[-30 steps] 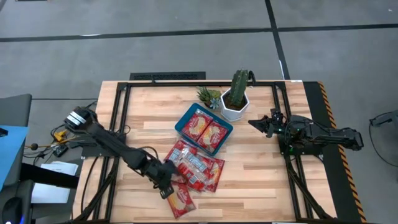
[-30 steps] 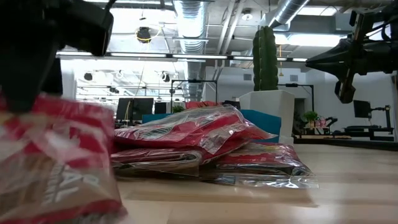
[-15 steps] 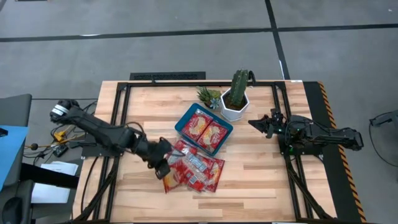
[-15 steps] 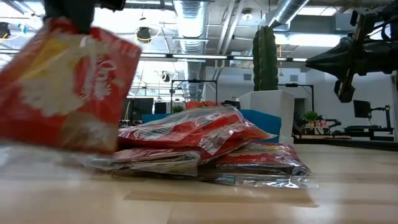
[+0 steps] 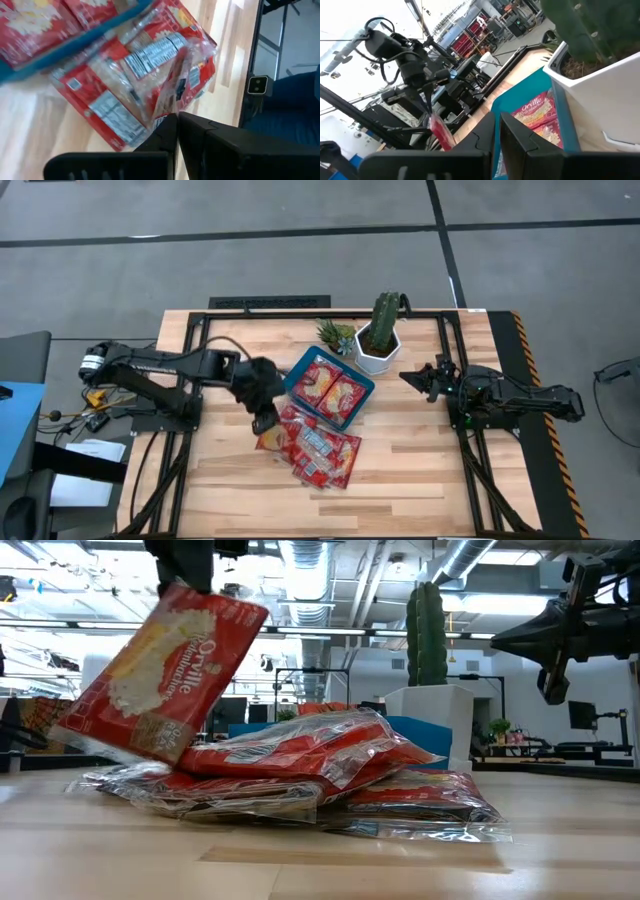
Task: Sort popcorn bags into baskets
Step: Put the popcorn bag into the blue bin
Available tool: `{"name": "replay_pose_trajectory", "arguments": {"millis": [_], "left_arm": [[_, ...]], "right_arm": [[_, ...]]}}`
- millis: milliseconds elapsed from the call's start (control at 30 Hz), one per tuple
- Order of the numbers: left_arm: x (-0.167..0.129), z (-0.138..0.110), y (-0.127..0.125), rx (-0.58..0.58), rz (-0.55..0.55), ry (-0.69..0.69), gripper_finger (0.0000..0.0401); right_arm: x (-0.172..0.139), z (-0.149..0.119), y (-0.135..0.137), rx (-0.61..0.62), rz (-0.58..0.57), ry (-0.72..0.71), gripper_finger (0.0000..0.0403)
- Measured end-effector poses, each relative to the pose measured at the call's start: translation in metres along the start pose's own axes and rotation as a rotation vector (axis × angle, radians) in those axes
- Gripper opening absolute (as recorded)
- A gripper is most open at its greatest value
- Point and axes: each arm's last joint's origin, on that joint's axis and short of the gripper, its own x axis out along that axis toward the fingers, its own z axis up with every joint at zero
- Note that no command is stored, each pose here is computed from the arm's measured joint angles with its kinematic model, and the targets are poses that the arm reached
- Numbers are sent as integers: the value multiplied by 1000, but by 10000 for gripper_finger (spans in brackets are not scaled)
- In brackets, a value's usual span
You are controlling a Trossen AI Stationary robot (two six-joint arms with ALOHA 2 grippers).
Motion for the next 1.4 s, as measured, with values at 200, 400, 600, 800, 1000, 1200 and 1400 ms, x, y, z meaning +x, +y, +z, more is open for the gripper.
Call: {"name": "replay_pose_trajectory", "arguments": {"millis": [200,400,600,800,1000,1200,1400], "left_arm": [[-8,12,22,35,-7,-27,0],[-13,15,38,-62,53,-24,0],[-21,-14,37,-210,157,120,49],[-16,-52,45,-357,279,83,167],[15,-90,63,-515,225,7,287],[45,-125,78,-630,226,-33,320],[60,-138,81,-635,153,-119,321]], "right_arm": [[0,0,0,0,-12,-13,52],[0,1,-1,-4,-28,-29,52],[0,1,-1,-8,-33,-32,52],[0,1,-1,-23,-40,-38,52],[0,1,-1,-26,-41,-38,52],[0,1,-1,-26,-41,-39,52],[0,1,-1,-25,-43,-43,52]]}}
